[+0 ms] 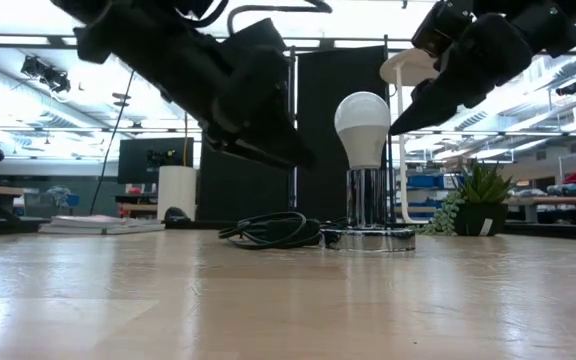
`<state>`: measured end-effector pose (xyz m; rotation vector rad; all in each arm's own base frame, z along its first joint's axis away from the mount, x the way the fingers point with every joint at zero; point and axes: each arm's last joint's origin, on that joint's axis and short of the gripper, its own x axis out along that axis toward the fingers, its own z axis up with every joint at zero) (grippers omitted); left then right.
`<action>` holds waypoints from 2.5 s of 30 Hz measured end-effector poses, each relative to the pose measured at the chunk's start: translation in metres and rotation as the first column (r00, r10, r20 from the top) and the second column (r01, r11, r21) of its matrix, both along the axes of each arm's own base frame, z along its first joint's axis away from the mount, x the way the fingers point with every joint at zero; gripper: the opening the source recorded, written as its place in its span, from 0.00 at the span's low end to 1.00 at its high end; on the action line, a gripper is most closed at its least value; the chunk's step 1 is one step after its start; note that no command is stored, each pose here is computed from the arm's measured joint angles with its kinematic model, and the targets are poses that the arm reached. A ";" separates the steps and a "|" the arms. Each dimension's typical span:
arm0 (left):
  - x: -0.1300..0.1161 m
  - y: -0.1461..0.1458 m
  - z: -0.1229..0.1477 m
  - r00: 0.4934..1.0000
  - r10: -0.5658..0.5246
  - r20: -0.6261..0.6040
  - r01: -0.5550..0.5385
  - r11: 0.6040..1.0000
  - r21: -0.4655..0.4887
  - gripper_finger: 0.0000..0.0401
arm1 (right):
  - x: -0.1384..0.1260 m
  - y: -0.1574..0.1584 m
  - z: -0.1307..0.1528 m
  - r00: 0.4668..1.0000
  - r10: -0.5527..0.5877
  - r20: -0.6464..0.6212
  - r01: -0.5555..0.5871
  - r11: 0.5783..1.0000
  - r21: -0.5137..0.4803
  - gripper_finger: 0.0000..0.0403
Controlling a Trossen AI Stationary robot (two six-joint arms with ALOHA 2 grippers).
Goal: Screw lightbulb
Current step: Insert the lightbulb into the lamp
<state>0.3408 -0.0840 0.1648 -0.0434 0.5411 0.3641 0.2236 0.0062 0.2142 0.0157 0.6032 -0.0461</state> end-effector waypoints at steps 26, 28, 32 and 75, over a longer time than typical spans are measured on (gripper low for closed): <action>0.011 0.009 0.009 0.984 0.003 0.177 -0.009 0.999 0.035 0.64 | -0.019 0.008 -0.045 0.967 0.026 0.253 -0.042 0.998 0.055 0.86; 0.012 0.011 0.007 0.983 0.003 0.183 -0.011 0.999 0.042 0.62 | -0.019 0.008 -0.045 0.965 0.027 0.260 -0.043 0.997 0.057 0.86; 0.014 0.018 0.006 0.986 0.012 0.166 -0.021 0.998 0.052 0.59 | -0.019 0.008 -0.046 0.966 0.041 0.254 -0.052 0.998 0.034 0.86; 0.011 0.029 -0.005 0.961 -0.086 0.264 0.078 0.996 0.039 0.38 | -0.006 0.003 -0.059 0.961 0.100 0.258 -0.123 0.990 0.073 0.80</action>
